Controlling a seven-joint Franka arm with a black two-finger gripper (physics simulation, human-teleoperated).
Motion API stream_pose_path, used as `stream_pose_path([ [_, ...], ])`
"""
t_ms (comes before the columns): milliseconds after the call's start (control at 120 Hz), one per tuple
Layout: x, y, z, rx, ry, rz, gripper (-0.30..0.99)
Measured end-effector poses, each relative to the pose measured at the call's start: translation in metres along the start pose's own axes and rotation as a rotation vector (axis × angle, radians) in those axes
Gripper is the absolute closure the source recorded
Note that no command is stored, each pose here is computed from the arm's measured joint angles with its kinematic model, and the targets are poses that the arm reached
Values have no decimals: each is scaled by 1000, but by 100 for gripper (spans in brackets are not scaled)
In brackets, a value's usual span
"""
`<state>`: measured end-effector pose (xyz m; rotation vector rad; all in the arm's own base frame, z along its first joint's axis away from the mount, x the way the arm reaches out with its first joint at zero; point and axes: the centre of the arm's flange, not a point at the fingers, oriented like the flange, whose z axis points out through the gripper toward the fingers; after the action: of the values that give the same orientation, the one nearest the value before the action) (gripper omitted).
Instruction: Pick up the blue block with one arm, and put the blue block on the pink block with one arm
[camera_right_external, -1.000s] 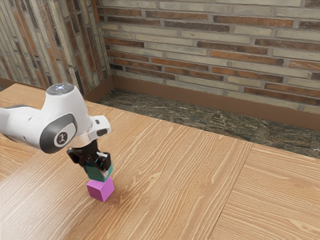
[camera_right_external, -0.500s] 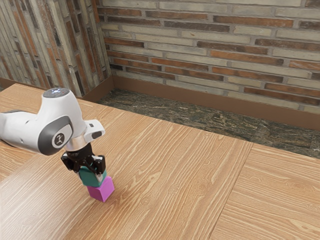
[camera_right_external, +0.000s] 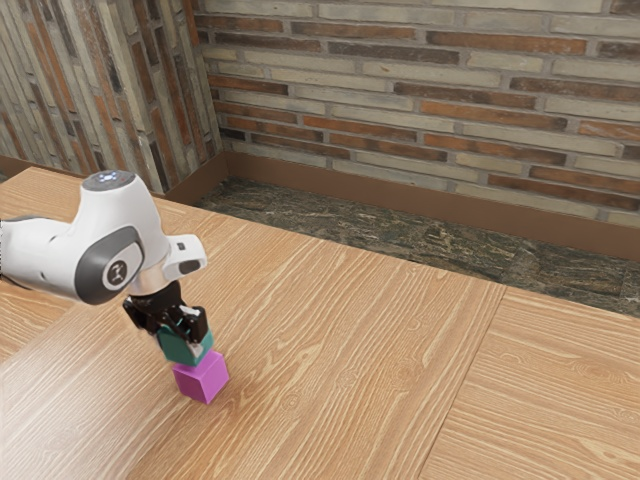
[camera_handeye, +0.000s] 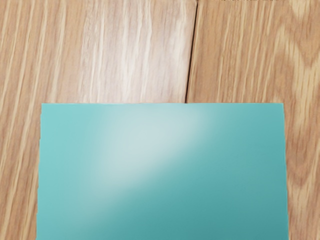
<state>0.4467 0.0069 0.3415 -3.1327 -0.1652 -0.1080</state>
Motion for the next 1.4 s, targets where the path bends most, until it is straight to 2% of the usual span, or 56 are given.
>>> stream_pose_path([
  [567, -10, 15, -7, 2, 29, 133, 31],
  [842, -24, 16, -6, -7, 25, 128, 31],
  [1400, -15, -3, 2, -19, 8, 97, 31],
])
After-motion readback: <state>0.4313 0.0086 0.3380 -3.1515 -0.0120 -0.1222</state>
